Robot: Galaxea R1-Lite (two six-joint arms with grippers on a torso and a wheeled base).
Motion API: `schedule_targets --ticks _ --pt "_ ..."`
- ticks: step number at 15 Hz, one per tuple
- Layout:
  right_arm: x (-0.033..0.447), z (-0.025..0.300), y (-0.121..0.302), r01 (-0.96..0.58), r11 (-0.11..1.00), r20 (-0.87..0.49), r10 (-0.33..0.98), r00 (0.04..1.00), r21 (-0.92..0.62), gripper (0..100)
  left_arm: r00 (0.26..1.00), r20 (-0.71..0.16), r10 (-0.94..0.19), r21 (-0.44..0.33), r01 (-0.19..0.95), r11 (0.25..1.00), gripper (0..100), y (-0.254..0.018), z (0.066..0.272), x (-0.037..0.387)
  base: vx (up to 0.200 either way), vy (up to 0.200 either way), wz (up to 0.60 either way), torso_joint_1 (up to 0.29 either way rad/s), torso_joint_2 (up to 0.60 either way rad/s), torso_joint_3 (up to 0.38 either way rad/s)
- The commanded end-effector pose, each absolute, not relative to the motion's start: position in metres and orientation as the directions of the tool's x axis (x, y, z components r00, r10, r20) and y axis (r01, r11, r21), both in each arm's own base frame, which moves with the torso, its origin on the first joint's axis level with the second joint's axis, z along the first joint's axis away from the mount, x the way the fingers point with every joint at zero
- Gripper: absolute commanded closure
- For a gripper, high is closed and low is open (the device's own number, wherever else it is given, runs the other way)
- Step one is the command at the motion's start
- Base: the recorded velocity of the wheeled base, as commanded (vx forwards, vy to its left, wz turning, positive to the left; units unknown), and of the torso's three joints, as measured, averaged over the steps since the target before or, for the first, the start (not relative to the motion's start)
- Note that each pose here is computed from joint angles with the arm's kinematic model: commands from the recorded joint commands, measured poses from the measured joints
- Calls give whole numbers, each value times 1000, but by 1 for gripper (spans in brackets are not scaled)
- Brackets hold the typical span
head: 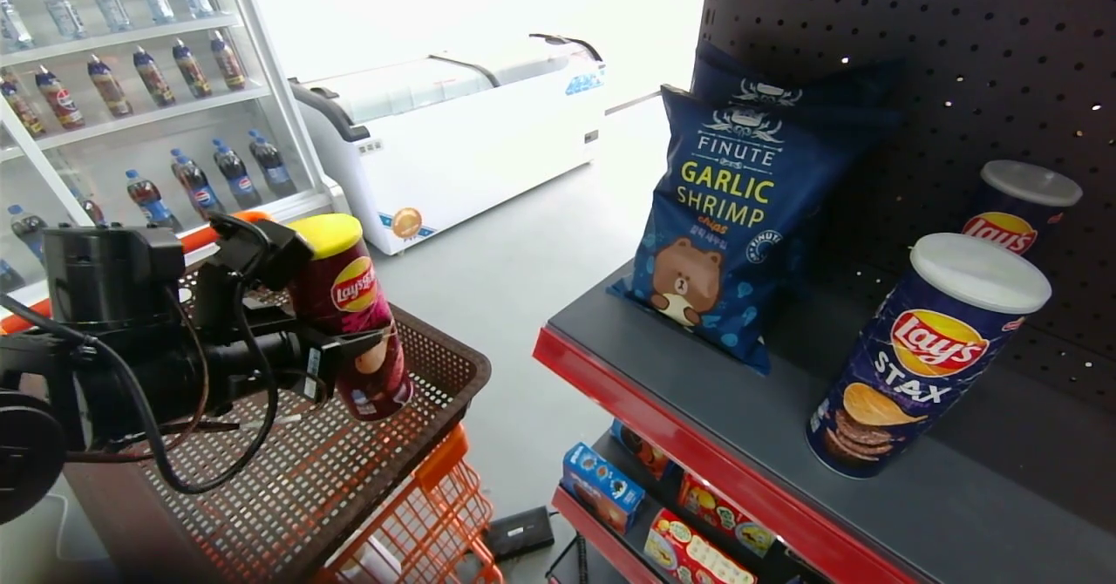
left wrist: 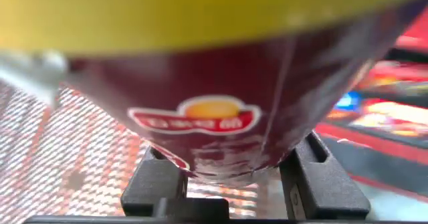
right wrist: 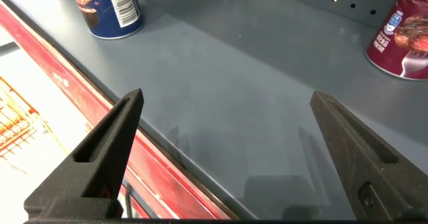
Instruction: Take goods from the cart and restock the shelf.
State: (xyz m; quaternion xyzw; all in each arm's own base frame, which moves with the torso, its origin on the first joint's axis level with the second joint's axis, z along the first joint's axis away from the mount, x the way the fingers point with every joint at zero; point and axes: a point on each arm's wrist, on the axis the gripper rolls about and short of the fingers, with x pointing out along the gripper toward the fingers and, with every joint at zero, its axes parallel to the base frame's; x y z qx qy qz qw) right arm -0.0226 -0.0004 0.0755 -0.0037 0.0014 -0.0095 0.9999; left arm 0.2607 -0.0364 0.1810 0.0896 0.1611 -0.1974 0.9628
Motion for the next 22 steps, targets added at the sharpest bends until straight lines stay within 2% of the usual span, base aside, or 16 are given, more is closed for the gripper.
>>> schedule_targets --ticks 1,3,6,9,16,19,22 --pt "-23 76 0 18 1000 -3 -18 1000 -8 0 871 -252 -421 98 455 885 100 -45 206 233 0 0 0 0 0 0" --pt "-23 76 0 20 1000 -3 -20 1000 -8 0 849 -216 -482 93 509 856 100 -49 212 221 0 0 0 0 0 0" --pt "-23 76 0 20 1000 -3 -20 1000 -8 0 777 -226 -588 87 617 782 100 -70 206 205 0 0 0 0 0 0" --pt "-23 76 0 18 1000 -3 -18 1000 -8 0 744 -221 -631 91 660 746 100 -81 207 197 0 0 0 0 0 0" --pt "-23 76 0 18 1000 -3 -18 1000 -9 0 739 -203 -643 100 669 737 100 -82 213 190 0 0 0 0 0 0" --pt "-23 76 0 18 1000 -3 -18 1000 -9 0 692 -206 -692 97 718 689 100 -94 212 184 0 0 0 0 0 0" --pt "-23 76 0 18 1000 -3 -18 1000 -9 0 613 -209 -762 94 788 608 100 -113 211 173 0 0 0 0 0 0"
